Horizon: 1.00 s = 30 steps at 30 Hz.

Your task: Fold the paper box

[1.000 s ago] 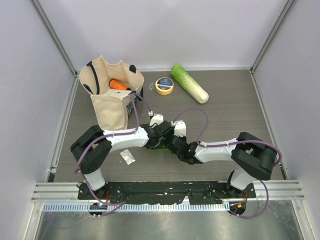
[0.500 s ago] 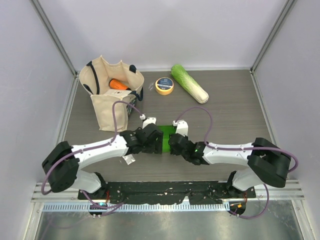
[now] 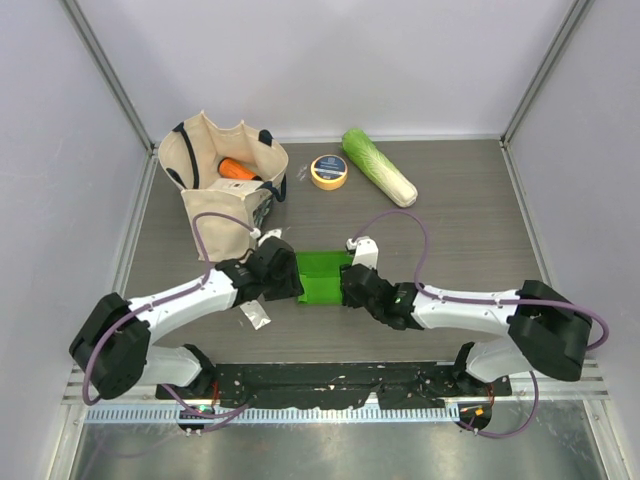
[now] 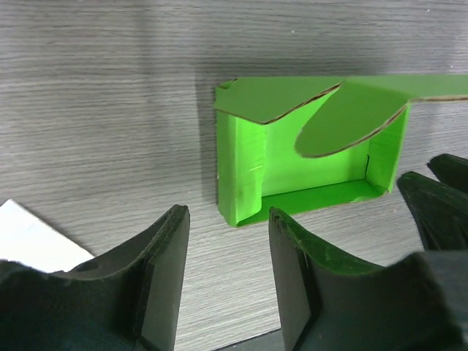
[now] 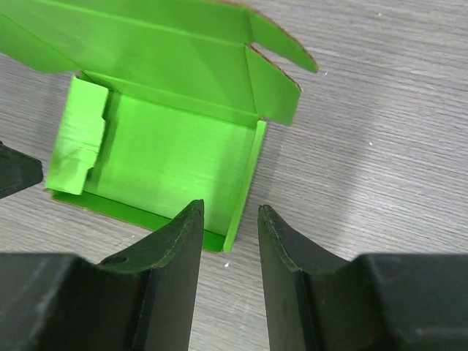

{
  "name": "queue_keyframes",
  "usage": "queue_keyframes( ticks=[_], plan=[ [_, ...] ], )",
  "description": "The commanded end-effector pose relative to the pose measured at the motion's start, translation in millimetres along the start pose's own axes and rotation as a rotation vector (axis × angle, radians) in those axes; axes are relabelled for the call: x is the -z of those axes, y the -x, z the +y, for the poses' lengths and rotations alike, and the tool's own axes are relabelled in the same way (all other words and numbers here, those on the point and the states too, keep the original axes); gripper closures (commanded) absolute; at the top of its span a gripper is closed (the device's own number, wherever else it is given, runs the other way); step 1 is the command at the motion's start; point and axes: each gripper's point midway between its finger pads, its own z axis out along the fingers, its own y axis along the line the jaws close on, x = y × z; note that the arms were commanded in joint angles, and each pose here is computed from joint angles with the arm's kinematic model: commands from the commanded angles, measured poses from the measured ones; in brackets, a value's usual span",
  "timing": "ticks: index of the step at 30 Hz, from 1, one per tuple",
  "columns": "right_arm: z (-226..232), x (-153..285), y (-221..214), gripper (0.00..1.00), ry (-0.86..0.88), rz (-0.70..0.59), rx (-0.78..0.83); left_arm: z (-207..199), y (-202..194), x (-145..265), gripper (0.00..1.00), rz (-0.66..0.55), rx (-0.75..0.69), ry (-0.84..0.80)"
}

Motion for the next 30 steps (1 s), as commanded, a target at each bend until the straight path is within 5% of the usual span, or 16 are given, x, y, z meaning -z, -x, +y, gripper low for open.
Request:
queue_keyframes(
  ticks=[1, 30],
  plan=[
    [3.3, -10.8, 5.6, 0.60, -0.008, -0.010, 0.027, -25.1, 11.9, -7.8, 0.51, -0.020, 0.015, -0.088],
    [0.7, -35.9, -0.7, 0.81, -0.004, 0.006, 0.042, 2.9, 13.1, -40.7, 0.84, 0.020, 0.003, 0.034]
  ],
)
